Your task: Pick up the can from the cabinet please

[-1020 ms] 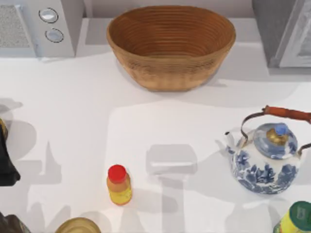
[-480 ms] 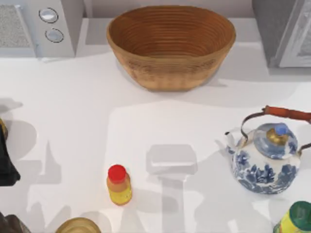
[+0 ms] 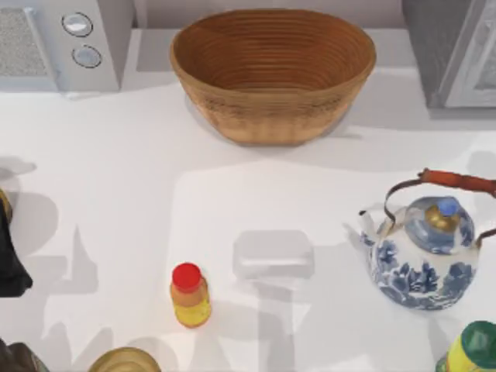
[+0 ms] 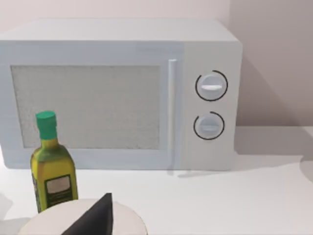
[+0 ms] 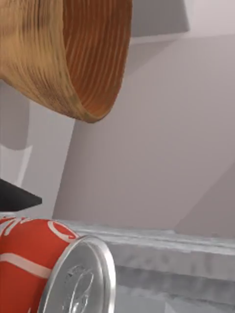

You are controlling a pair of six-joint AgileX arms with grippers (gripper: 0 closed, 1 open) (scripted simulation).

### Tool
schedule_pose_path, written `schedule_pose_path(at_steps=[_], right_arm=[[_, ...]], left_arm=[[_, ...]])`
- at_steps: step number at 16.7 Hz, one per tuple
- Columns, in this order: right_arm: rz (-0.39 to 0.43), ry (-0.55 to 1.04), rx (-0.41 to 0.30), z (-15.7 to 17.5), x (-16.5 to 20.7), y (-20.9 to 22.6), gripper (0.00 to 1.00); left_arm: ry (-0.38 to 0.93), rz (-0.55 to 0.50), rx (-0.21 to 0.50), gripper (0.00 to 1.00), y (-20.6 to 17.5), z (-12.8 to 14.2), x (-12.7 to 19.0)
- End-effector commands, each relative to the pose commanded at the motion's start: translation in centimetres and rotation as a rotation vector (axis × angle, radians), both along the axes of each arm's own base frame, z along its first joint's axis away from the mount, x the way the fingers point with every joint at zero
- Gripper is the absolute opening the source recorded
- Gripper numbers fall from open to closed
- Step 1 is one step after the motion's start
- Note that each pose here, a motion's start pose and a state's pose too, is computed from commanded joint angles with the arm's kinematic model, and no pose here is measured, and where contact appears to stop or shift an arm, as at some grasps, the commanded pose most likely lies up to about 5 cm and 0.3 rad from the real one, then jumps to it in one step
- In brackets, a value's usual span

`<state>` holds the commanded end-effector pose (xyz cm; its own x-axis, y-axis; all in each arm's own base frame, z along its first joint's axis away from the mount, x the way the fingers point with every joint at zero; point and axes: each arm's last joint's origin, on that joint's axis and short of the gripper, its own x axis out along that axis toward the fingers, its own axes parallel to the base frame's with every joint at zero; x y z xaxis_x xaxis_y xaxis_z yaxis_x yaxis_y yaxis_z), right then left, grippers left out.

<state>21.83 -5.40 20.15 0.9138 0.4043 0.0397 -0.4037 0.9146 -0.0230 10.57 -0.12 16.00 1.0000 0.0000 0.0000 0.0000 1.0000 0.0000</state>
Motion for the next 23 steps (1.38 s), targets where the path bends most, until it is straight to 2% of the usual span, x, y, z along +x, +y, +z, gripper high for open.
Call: schedule_pose_path(at_steps=[5,11,14,19,20,23], right_arm=[[0.177,0.022,-0.004,-5.4,4.5,-5.0,0.00],[0.321,0.045,-0.001,-13.2,5.1,-9.0,0.00],[0.348,0.046,-0.003,-14.9,4.7,-9.8,0.00],[0.351,0.046,-0.003,-15.1,4.6,-9.9,0.00],[0.353,0.081,0.033,-16.5,4.9,-9.9,0.00],[0.377,0.092,0.050,-16.6,5.5,-9.0,0.00]], left_arm=[[0.000,0.000,0.000,1.00,0.0,0.0,0.0],[0.000,0.000,0.000,1.00,0.0,0.0,0.0],[0.000,0.000,0.000,1.00,0.0,0.0,0.0],[0.000,0.000,0.000,1.00,0.0,0.0,0.0],[0.000,0.000,0.000,1.00,0.0,0.0,0.0],[0.000,0.000,0.000,1.00,0.0,0.0,0.0]])
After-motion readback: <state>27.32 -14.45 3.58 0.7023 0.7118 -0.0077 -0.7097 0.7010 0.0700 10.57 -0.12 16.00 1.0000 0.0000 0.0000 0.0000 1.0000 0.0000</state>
